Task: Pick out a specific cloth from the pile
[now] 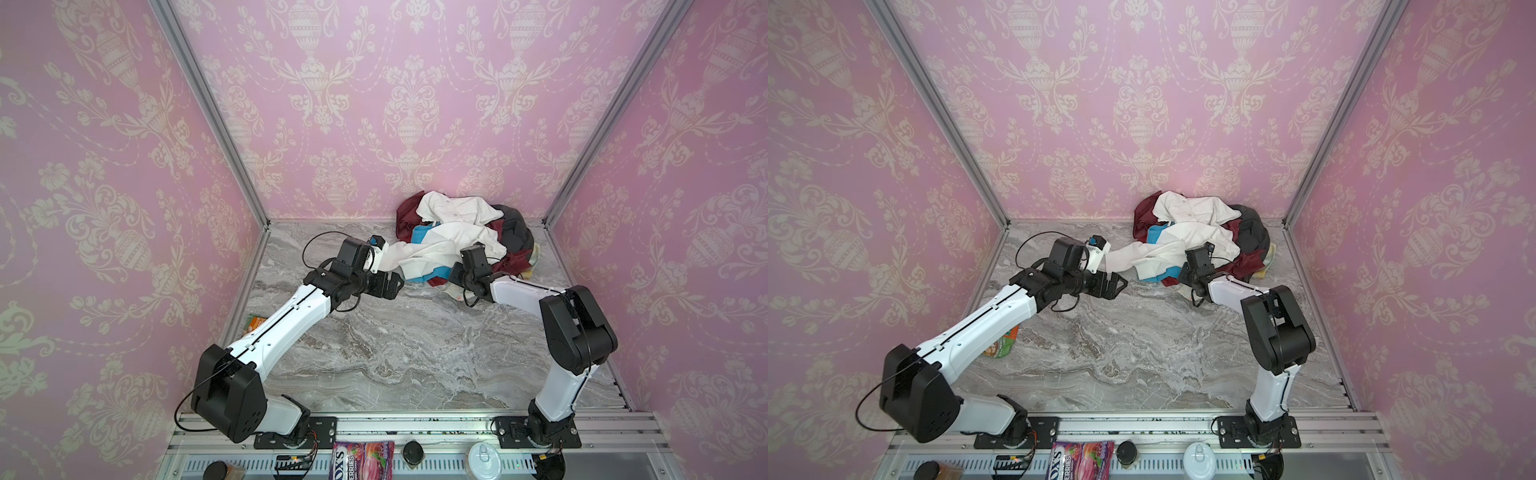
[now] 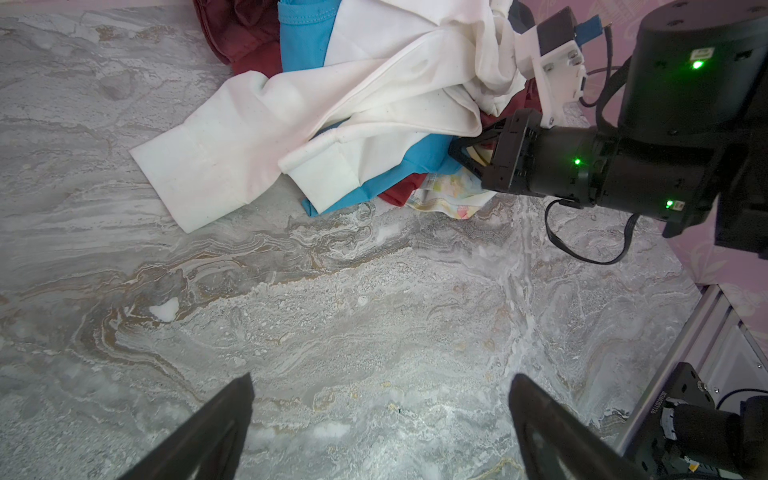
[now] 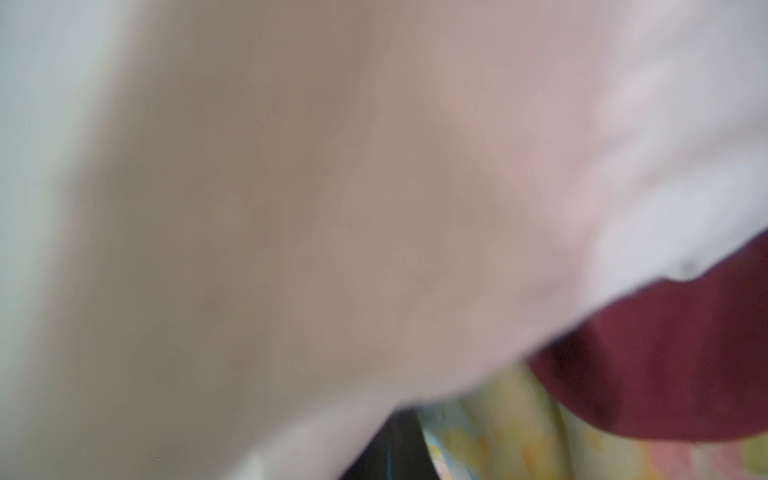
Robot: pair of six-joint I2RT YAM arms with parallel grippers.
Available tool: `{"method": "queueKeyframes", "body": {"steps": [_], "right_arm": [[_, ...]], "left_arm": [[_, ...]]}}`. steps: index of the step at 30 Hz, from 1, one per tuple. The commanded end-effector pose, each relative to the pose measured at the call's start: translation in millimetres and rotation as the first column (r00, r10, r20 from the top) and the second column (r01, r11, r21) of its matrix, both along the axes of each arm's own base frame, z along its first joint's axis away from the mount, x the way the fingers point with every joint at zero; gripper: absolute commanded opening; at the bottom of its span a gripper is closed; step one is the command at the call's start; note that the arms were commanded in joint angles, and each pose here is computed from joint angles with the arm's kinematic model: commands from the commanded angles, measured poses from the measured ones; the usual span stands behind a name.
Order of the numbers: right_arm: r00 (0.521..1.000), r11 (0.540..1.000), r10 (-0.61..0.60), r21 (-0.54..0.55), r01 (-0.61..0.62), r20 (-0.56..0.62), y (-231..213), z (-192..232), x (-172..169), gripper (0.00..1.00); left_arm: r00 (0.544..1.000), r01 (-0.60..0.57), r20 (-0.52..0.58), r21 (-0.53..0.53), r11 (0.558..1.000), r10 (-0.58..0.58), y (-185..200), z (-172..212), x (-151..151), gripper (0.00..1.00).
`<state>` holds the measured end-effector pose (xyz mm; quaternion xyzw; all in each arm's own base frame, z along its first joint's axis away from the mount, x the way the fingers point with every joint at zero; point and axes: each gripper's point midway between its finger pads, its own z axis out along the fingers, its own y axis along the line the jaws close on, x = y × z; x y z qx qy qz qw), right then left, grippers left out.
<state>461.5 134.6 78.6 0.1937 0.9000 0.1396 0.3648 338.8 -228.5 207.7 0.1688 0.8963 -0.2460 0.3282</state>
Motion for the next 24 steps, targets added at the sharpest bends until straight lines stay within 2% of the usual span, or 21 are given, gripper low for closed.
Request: {"method": "queueKeyframes", "body": {"steps": [1, 9, 10, 17, 24], "right_arm": [[0.998, 1.0, 0.012, 0.015, -0.013, 0.062, 1, 32, 8, 0.0], [0.988, 0.999, 0.0, 0.053, -0.008, 0.153, -3, 101, 3, 0.0], [0.98, 0.998, -0.003, 0.066, -0.011, 0.2, -2, 130, 8, 0.0], [0.933, 0.994, -0.011, 0.102, -0.028, 0.359, -12, 246, 23, 0.0], [0.864, 0.992, 0.01, 0.106, -0.073, 0.504, -12, 342, 43, 0.0]], "left_arm": [[1.0, 0.006, 0.02, 0.017, 1.0, -0.006, 2, -1, -2, 0.98], [1.0, 0.001, 0.025, -0.029, 1.0, 0.0, -3, 6, 2, 0.98], [1.0, -0.004, 0.022, -0.041, 0.999, 0.005, -5, 8, 3, 0.98], [0.999, -0.027, 0.04, -0.109, 0.994, 0.031, -15, 22, 17, 0.98], [0.997, -0.032, 0.066, -0.144, 0.989, 0.042, -22, 35, 29, 0.97]]}}
